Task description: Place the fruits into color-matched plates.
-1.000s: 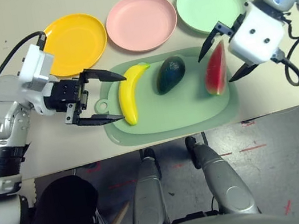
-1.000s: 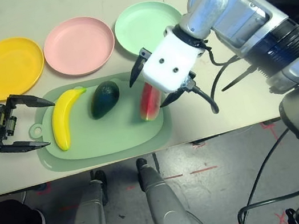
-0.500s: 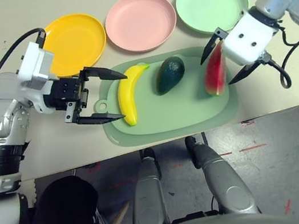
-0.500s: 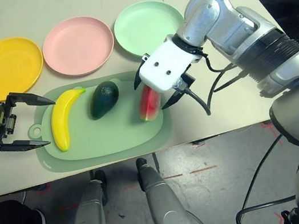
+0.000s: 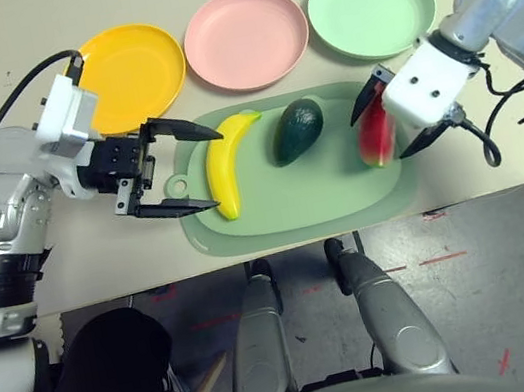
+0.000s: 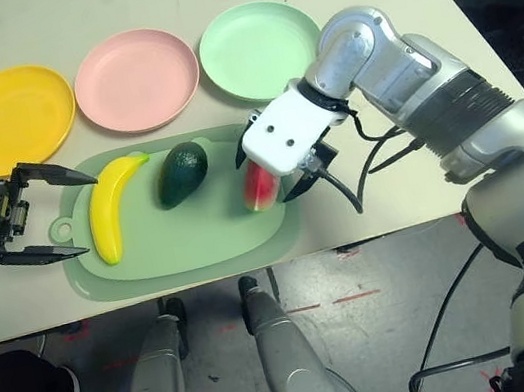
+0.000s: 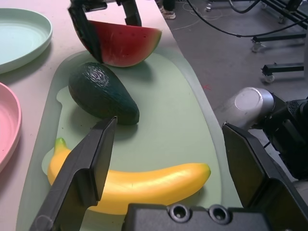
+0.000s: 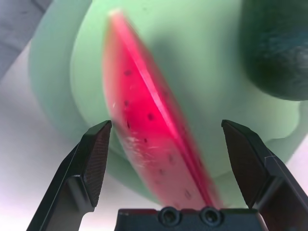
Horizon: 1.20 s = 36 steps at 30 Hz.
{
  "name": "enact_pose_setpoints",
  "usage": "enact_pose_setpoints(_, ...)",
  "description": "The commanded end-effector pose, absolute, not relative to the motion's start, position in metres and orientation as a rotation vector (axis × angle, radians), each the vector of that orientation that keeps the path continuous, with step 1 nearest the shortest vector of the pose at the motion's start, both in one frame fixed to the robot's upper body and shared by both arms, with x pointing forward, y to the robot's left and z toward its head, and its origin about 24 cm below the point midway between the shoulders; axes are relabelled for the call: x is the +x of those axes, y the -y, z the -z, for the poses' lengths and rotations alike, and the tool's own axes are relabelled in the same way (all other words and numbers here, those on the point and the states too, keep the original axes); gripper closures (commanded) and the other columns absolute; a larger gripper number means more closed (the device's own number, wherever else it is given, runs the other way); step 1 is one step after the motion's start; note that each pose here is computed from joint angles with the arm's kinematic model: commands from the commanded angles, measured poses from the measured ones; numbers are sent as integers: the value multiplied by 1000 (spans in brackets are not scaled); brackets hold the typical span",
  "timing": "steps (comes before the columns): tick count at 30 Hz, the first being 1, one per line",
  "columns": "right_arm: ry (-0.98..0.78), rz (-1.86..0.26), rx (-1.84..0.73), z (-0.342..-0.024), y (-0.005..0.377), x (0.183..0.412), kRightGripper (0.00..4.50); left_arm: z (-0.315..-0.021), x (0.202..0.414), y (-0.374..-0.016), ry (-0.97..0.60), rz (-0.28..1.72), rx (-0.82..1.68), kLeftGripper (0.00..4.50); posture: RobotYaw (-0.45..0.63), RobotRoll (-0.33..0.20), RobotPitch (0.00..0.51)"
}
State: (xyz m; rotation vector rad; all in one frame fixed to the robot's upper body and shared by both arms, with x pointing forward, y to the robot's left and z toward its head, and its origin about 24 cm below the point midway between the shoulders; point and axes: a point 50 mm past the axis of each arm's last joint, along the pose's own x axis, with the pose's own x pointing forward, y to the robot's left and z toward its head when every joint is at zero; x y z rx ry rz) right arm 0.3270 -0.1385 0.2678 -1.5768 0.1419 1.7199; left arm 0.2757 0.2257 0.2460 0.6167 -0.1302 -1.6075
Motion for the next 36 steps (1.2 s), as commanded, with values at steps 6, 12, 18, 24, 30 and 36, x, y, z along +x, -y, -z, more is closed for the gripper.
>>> enact_pose_setpoints(6, -158, -1683, -1559, -266, 140, 332, 686, -253, 273, -226, 131, 1609, 668, 0, -80, 0, 396)
enact_pose_setpoints(12, -178, -1667, -1535, -265, 141, 334, 2685, -257, 274, -229, 139, 1592, 680, 0, -80, 0, 398)
enact_pose_setpoints(18, -206, -1650, -1516, -265, 142, 336, 2764, -259, 275, -231, 145, 1580, 691, 0, -82, 0, 399)
enact_pose_setpoints(24, -239, -1648, -1492, -265, 143, 334, 2779, -256, 276, -233, 136, 1575, 694, 0, -88, 0, 401)
enact_pose_setpoints(30, -251, -1651, -1461, -272, 141, 329, 2781, -255, 278, -233, 135, 1573, 691, 0, -92, 0, 401)
enact_pose_setpoints(36, -269, -1677, -1426, -275, 139, 322, 2819, -251, 278, -234, 129, 1575, 684, 0, -95, 0, 403)
